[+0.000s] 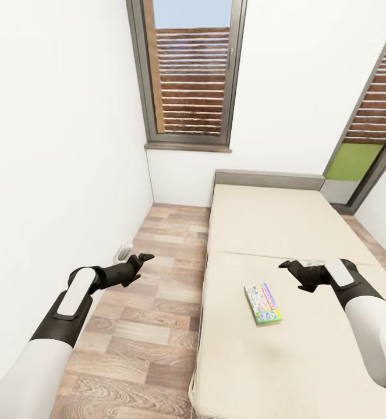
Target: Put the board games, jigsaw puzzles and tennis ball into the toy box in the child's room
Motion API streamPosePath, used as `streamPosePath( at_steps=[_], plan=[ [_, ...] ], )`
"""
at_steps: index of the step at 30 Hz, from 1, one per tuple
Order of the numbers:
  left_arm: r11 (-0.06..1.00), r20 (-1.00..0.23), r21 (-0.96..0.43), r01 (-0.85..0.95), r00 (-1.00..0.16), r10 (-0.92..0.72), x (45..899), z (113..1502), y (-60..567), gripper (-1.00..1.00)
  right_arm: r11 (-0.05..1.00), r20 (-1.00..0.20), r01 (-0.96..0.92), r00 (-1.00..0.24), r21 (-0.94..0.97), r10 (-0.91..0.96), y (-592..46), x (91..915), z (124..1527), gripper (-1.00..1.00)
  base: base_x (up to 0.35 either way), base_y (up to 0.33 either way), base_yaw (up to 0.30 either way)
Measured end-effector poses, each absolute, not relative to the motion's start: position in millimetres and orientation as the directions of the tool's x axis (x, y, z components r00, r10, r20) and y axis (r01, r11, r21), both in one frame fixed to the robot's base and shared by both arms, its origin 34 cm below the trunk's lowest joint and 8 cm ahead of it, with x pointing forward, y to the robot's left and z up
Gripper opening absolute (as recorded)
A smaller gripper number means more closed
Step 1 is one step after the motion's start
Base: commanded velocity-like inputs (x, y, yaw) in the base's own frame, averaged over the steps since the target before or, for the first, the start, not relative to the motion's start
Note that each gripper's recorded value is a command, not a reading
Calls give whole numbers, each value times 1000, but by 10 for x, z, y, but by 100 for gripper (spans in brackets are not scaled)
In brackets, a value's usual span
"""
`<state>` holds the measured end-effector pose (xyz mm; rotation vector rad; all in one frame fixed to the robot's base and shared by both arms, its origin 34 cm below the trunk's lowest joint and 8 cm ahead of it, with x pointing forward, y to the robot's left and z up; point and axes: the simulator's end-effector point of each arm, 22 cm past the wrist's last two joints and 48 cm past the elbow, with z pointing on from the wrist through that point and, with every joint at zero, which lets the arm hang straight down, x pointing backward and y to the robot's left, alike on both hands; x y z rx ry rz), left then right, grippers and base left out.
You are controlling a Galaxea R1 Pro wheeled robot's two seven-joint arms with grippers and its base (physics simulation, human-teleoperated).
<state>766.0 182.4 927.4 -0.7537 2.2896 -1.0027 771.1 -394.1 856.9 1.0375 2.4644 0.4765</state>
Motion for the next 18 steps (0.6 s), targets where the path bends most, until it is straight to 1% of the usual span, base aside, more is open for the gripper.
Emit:
streamPosePath(
  at_steps=[11, 18],
  plan=[
    [570, -219, -767, -296, -714, -665, 7652, 9140, 1790, 100, 660, -250, 596, -626, 458, 739, -3957, 7740, 8491, 100, 0, 0, 0],
    [566, -189, -758, -324, -721, -667, 7640, 8989, 1773, 100, 658, -269, 587, -615, 473, 741, -3992, 7920, 8625, 100, 0, 0, 0]
  ],
)
